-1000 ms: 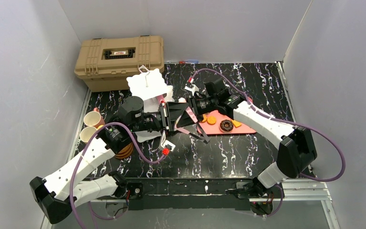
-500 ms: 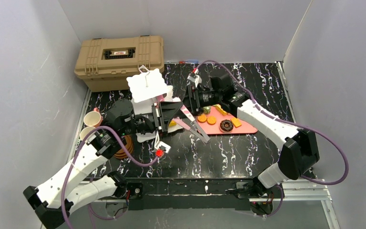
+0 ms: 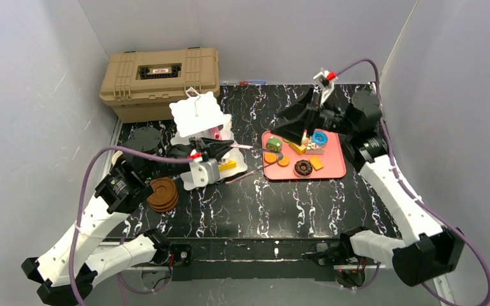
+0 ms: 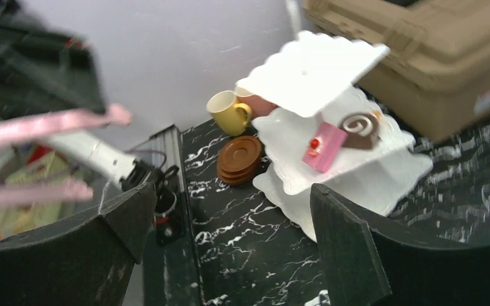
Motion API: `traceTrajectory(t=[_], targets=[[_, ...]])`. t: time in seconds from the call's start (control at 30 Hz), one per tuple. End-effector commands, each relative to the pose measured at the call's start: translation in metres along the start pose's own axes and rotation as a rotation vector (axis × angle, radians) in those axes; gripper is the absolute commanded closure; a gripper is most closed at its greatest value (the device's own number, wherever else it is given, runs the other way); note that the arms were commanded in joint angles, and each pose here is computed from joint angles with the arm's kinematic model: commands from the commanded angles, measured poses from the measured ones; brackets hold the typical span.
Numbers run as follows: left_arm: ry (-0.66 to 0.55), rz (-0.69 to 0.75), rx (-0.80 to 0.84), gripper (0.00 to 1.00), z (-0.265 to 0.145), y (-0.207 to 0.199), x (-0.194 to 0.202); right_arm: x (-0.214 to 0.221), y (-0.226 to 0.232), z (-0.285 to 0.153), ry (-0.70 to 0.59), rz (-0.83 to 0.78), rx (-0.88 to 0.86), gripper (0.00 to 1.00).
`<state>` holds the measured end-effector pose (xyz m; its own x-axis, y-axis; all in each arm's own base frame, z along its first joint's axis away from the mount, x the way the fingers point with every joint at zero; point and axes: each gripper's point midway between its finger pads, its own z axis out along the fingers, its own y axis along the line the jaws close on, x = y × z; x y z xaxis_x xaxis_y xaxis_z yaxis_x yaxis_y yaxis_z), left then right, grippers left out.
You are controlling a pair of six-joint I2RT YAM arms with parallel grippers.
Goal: Serve the afternoon tea
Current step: Adjust the clamp.
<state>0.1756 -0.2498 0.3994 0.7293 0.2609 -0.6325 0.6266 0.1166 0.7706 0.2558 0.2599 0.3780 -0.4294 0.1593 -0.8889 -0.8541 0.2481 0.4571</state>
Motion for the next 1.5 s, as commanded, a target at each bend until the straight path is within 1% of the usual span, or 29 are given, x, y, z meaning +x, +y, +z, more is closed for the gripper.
traceTrajectory(t=[0.0,0.07,0.17,0.4,0.53,0.63,0.8,1.1,1.27,1.47], targets=[[0.021,-0.436,0.012,1.00,-0.010,-0.014,-0.012,0.003,0.063,-0.021,-0.007,-0.403,-0.312,0.02],[0.014,-0.520,0.042,1.00,-0.012,-0.021,-0.018,0.004,0.079,-0.028,0.003,-0.456,-0.384,0.02],[0.005,-0.626,0.070,1.00,-0.013,-0.024,-0.024,0.001,0.098,-0.036,-0.011,-0.529,-0.438,0.02],[-0.034,-0.744,0.147,1.00,-0.007,-0.023,-0.027,0.009,0.147,-0.021,-0.019,-0.519,-0.618,0.02],[-0.042,-0.740,0.193,1.00,-0.003,-0.024,-0.029,0.003,0.167,-0.014,-0.039,-0.467,-0.681,0.02],[-0.037,-0.746,0.183,1.00,-0.002,-0.021,-0.024,-0.003,0.175,-0.010,-0.064,-0.427,-0.703,0.02],[-0.041,-0.747,0.164,1.00,0.000,-0.013,-0.019,0.000,0.176,0.002,-0.067,-0.359,-0.706,0.02],[-0.032,-0.737,0.130,1.00,0.002,-0.005,-0.013,0.004,0.179,0.017,-0.075,-0.300,-0.704,0.02],[-0.032,-0.736,0.134,1.00,0.002,-0.006,-0.011,0.011,0.178,0.024,-0.053,-0.268,-0.700,0.05],[-0.038,-0.740,0.149,1.00,0.002,-0.006,-0.014,0.017,0.174,0.028,-0.019,-0.260,-0.686,0.13]])
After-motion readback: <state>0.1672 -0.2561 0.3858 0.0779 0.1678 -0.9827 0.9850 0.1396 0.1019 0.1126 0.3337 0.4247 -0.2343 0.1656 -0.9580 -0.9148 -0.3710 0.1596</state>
